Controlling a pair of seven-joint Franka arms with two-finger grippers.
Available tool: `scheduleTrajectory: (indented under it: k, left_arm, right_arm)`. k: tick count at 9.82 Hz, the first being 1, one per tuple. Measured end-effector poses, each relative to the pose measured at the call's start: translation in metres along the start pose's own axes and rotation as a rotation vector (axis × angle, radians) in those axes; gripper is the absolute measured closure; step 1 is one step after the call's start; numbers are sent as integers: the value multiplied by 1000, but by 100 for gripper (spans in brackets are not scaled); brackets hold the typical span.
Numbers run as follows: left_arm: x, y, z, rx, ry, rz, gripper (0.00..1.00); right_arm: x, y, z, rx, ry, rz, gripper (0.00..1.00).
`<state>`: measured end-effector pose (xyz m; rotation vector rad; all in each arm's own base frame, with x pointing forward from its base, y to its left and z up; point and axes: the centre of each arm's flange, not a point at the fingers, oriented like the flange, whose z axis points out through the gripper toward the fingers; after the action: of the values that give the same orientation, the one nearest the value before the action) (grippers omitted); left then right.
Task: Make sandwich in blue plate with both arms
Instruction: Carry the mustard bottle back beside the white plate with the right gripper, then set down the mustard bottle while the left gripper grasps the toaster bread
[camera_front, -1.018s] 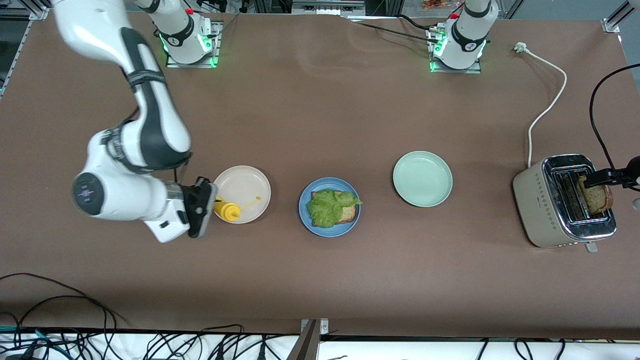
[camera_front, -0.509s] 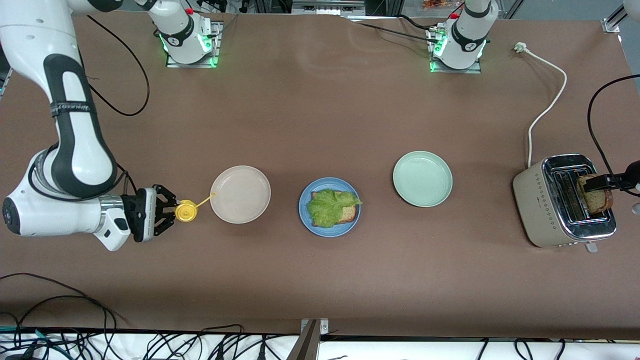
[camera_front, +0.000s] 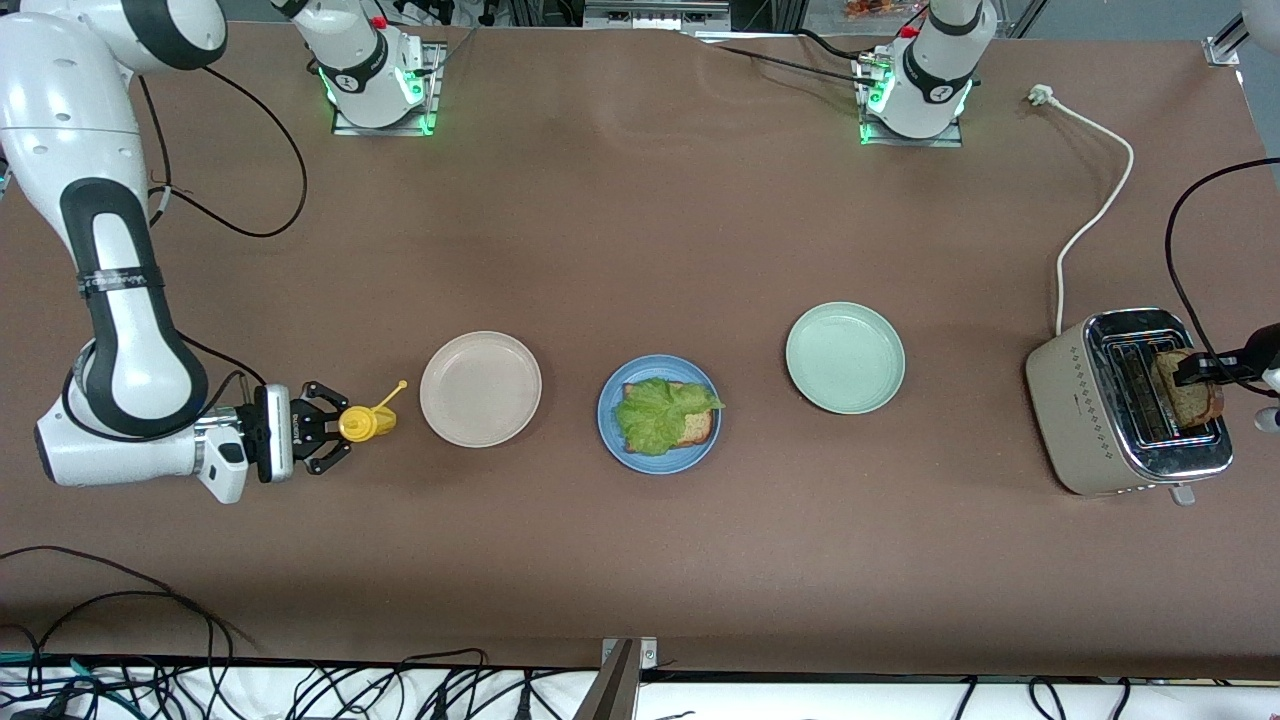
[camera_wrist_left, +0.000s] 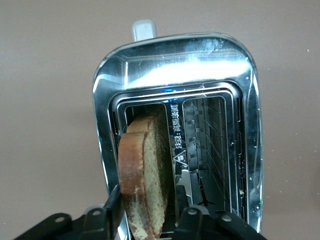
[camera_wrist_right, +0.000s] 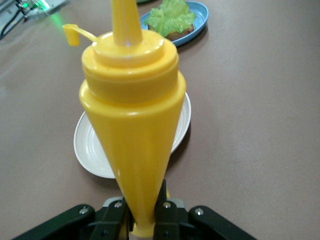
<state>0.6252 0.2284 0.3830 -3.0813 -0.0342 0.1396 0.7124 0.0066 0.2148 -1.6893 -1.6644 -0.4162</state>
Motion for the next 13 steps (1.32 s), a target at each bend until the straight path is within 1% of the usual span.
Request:
scheduleTrajectory:
  k: [1, 2, 3, 4, 5, 7, 8, 9, 10, 12, 13]
  left_arm:
    - [0, 0, 0, 0, 0, 1, 61]
    - [0, -1, 0, 1, 1, 1, 76]
    - [0, 0, 0, 1, 1, 3, 78]
    - [1, 0, -1, 1, 2, 5, 88]
    - [3, 1, -4, 4, 10, 10, 89]
    - [7, 1, -16, 13, 32, 25, 89]
    - [9, 1, -21, 17, 42, 42, 89]
    - [11, 2, -28, 20, 50, 51, 89]
    - [12, 4, -37, 22, 56, 56, 89]
    - [15, 8, -55, 20, 54, 66, 92]
    - [15, 11, -64, 16, 47, 70, 92]
  right_arm:
    - [-15, 1, 4, 4, 45, -18, 82]
    - [-32, 1, 11, 10, 86, -37, 82]
    - [-48, 2, 22, 16, 114, -58, 82]
    - [-57, 4, 30, 18, 125, -68, 82]
    - [-63, 5, 38, 18, 132, -74, 82]
    - [-69, 7, 48, 21, 152, -68, 82]
    - [-72, 7, 49, 18, 160, -62, 76]
    - [-73, 6, 46, 14, 165, -60, 73]
    - [-74, 6, 44, 10, 167, -56, 65]
    - [-75, 7, 38, 0, 166, -49, 39]
    - [-78, 8, 26, -16, 150, -33, 25]
